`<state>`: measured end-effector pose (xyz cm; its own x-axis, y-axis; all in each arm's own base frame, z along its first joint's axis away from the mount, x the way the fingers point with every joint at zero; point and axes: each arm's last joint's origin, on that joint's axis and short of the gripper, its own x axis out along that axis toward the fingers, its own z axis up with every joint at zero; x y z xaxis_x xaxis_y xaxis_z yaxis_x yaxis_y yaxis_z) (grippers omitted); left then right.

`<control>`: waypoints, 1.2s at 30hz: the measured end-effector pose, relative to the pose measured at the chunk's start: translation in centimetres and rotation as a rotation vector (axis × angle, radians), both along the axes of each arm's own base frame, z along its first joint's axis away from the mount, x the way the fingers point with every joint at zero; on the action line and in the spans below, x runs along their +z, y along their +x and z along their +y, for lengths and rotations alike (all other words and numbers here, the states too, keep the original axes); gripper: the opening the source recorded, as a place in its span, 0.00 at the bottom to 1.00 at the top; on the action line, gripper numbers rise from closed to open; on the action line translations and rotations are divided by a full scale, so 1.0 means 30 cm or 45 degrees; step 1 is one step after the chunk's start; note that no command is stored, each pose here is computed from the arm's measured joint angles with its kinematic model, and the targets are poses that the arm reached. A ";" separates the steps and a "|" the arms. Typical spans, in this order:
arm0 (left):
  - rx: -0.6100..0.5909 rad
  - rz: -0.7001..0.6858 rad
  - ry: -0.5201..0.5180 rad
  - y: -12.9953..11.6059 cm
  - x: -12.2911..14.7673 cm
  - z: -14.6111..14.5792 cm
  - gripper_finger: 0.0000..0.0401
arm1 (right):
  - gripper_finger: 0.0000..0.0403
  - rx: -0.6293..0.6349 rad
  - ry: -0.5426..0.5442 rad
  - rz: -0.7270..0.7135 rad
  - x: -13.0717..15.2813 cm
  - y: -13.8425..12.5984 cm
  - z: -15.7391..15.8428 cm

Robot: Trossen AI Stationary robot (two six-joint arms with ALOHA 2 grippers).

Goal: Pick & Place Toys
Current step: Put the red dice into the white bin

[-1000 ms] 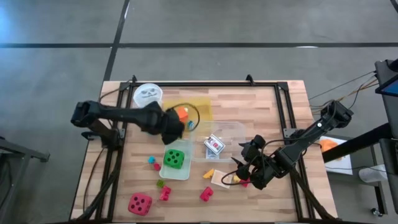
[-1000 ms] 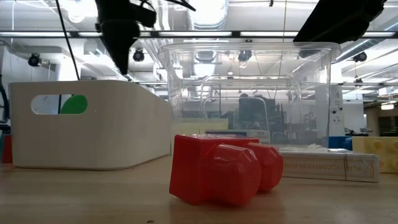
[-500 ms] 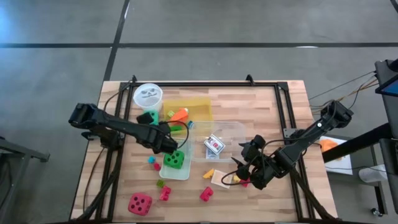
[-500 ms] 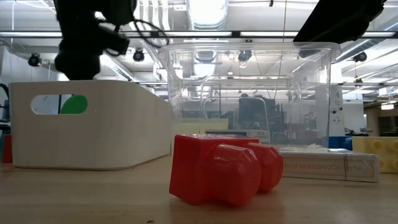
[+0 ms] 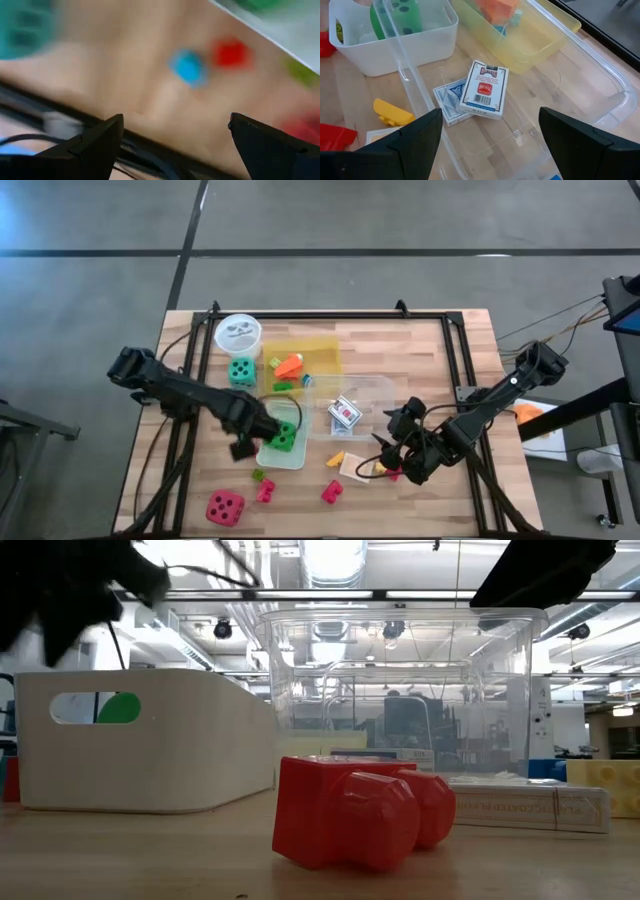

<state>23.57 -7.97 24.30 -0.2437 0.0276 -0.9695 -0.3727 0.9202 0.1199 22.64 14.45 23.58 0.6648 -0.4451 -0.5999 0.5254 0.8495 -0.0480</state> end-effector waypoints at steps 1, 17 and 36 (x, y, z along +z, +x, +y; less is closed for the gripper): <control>-0.025 -0.004 -0.089 0.001 0.017 -0.018 0.89 | 0.81 0.000 0.001 -0.001 0.000 0.000 0.000; -0.237 -0.259 -0.645 -0.014 0.039 -0.314 0.89 | 0.81 0.025 0.058 -0.026 0.005 0.010 0.011; -0.385 -0.266 -0.731 -0.101 -0.133 -0.395 0.89 | 0.81 0.029 0.092 -0.015 0.003 0.010 0.012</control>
